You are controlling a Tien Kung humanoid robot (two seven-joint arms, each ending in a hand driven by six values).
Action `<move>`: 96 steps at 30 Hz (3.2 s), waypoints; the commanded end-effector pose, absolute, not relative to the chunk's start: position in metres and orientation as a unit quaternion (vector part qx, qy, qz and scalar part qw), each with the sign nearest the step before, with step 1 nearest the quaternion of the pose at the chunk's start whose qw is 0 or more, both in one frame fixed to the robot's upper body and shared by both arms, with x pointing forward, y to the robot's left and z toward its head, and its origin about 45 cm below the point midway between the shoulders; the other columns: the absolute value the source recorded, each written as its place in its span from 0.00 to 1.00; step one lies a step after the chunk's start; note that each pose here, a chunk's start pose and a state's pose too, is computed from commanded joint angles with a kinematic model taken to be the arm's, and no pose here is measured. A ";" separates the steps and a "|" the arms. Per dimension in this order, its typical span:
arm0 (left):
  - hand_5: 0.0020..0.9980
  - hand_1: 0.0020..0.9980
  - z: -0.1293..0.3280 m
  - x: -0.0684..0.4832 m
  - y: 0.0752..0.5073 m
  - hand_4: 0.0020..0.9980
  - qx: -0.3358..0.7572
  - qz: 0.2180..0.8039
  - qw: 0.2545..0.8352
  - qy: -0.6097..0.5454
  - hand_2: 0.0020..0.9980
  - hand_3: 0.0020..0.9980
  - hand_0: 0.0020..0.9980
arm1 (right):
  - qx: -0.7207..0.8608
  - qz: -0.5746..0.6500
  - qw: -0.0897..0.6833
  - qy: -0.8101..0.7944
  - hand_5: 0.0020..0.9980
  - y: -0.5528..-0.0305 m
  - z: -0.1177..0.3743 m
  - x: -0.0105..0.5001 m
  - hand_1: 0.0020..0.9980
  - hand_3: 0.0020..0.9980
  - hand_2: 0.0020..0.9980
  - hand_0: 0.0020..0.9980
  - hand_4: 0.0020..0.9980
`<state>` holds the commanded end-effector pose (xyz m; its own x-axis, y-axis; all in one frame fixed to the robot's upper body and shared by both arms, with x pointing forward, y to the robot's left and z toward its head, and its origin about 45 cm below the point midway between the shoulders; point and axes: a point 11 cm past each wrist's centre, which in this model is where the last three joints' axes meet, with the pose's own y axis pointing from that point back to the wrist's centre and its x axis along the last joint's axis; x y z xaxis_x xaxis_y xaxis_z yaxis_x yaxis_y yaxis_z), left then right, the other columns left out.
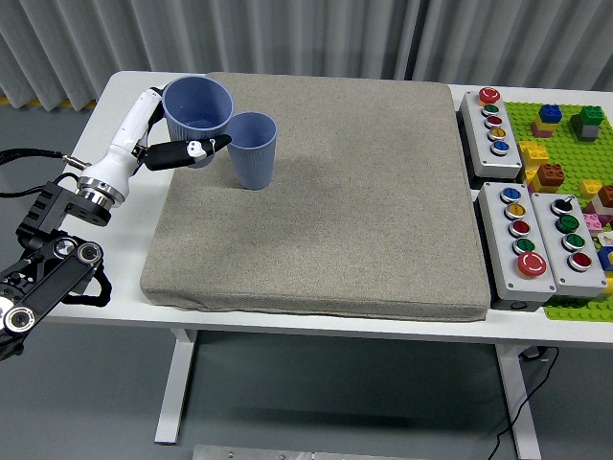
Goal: Pick cup pour cup place
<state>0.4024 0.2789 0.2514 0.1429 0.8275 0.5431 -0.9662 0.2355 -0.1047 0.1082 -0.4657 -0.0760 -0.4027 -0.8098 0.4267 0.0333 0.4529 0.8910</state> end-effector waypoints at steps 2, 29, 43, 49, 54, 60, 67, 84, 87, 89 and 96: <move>0.22 0.51 0.252 0.403 0.279 0.86 0.137 0.603 0.743 -0.256 0.51 0.51 0.51 | 0.274 -0.446 0.473 -0.709 0.00 -0.466 -0.076 0.108 0.60 0.58 0.51 0.64 0.00; 0.19 0.50 0.289 0.453 0.285 0.85 0.272 0.527 0.708 -0.383 0.51 0.51 0.49 | 0.276 -0.444 0.464 -0.716 0.00 -0.468 -0.073 0.117 0.60 0.58 0.51 0.64 0.00; 0.19 0.50 0.301 0.472 0.276 0.84 0.340 0.472 0.680 -0.446 0.50 0.51 0.50 | 0.276 -0.442 0.459 -0.720 0.00 -0.469 -0.071 0.123 0.60 0.58 0.51 0.64 0.00; 0.19 0.50 0.304 0.476 0.278 0.84 0.363 0.458 0.665 -0.465 0.50 0.51 0.51 | 0.276 -0.441 0.458 -0.721 0.00 -0.470 -0.070 0.124 0.60 0.58 0.51 0.64 0.00; 0.19 0.50 0.303 0.477 0.276 0.84 0.379 0.443 0.657 -0.478 0.50 0.51 0.51 | 0.276 -0.441 0.458 -0.721 0.00 -0.469 -0.070 0.125 0.60 0.58 0.51 0.64 0.00; 0.19 0.50 0.302 0.480 0.273 0.84 0.399 0.423 0.645 -0.496 0.50 0.51 0.51 | 0.276 -0.441 0.458 -0.720 0.00 -0.469 -0.070 0.125 0.60 0.58 0.51 0.64 0.00; 0.20 0.50 0.301 0.483 0.273 0.84 0.432 0.394 0.619 -0.523 0.50 0.51 0.51 | 0.275 -0.442 0.457 -0.721 0.00 -0.470 -0.070 0.124 0.60 0.58 0.51 0.64 0.00; 0.20 0.50 0.304 0.485 0.269 0.84 0.458 0.360 0.592 -0.557 0.50 0.51 0.51 | 0.275 -0.441 0.460 -0.720 0.00 -0.470 -0.070 0.122 0.60 0.58 0.51 0.64 0.00; 0.20 0.50 0.304 0.485 0.268 0.84 0.463 0.353 0.588 -0.561 0.50 0.51 0.51 | 0.274 -0.442 0.460 -0.720 0.00 -0.470 -0.070 0.122 0.60 0.58 0.51 0.64 0.00; 0.20 0.50 0.304 0.485 0.268 0.84 0.466 0.349 0.586 -0.563 0.50 0.51 0.51 | 0.274 -0.442 0.461 -0.719 0.00 -0.470 -0.071 0.121 0.60 0.58 0.51 0.64 0.00; 0.21 0.49 0.309 0.487 0.266 0.84 0.472 0.342 0.576 -0.573 0.50 0.51 0.51 | 0.274 -0.442 0.461 -0.719 0.00 -0.470 -0.071 0.121 0.60 0.58 0.51 0.64 0.00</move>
<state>0.4867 0.2664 0.3087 0.1083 -0.1476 0.9831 -0.9351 0.3206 0.1512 0.1205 -0.4702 -0.0707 -0.4250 -0.8013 0.4211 0.0133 0.4596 0.8880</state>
